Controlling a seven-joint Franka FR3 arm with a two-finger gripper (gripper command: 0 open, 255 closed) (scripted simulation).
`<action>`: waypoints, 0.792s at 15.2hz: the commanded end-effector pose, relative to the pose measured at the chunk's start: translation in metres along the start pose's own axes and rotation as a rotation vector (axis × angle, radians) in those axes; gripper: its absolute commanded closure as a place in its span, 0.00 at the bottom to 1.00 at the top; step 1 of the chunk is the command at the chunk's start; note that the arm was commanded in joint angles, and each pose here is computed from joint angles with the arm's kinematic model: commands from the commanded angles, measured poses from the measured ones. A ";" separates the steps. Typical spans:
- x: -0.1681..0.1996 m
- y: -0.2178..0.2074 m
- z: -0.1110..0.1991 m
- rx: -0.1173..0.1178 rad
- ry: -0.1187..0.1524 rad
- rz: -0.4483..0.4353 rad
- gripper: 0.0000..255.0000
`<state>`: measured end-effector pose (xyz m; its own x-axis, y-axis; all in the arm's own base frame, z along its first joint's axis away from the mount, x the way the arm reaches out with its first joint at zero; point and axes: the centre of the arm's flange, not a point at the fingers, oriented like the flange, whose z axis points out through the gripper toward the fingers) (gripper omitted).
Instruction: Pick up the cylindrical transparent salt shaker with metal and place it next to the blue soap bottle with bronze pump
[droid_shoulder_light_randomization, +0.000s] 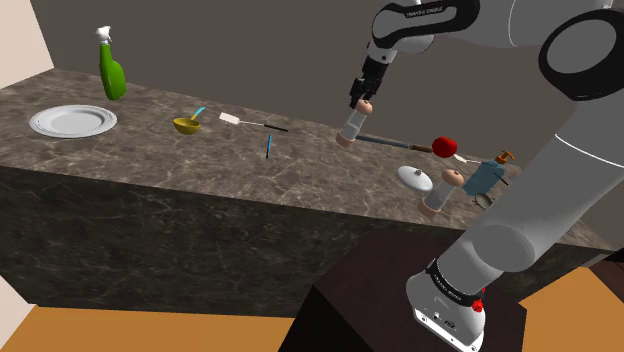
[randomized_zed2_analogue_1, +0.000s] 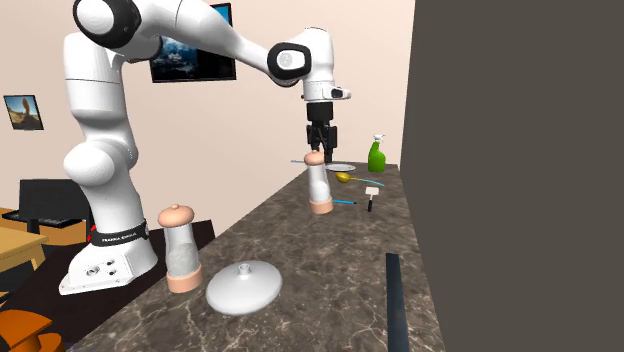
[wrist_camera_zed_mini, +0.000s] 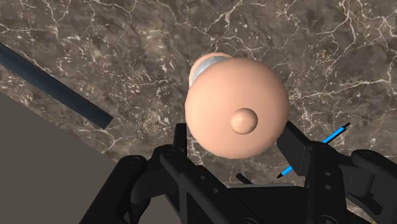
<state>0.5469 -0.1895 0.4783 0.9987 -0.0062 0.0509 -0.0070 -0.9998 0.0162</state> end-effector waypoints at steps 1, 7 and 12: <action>0.000 0.001 -0.011 0.000 0.000 0.000 1.00; 0.002 0.001 -0.043 0.000 0.000 0.000 1.00; 0.003 0.002 -0.069 0.000 0.000 0.000 1.00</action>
<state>0.5468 -0.1901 0.5418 0.9987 -0.0063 0.0508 -0.0071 -0.9998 0.0163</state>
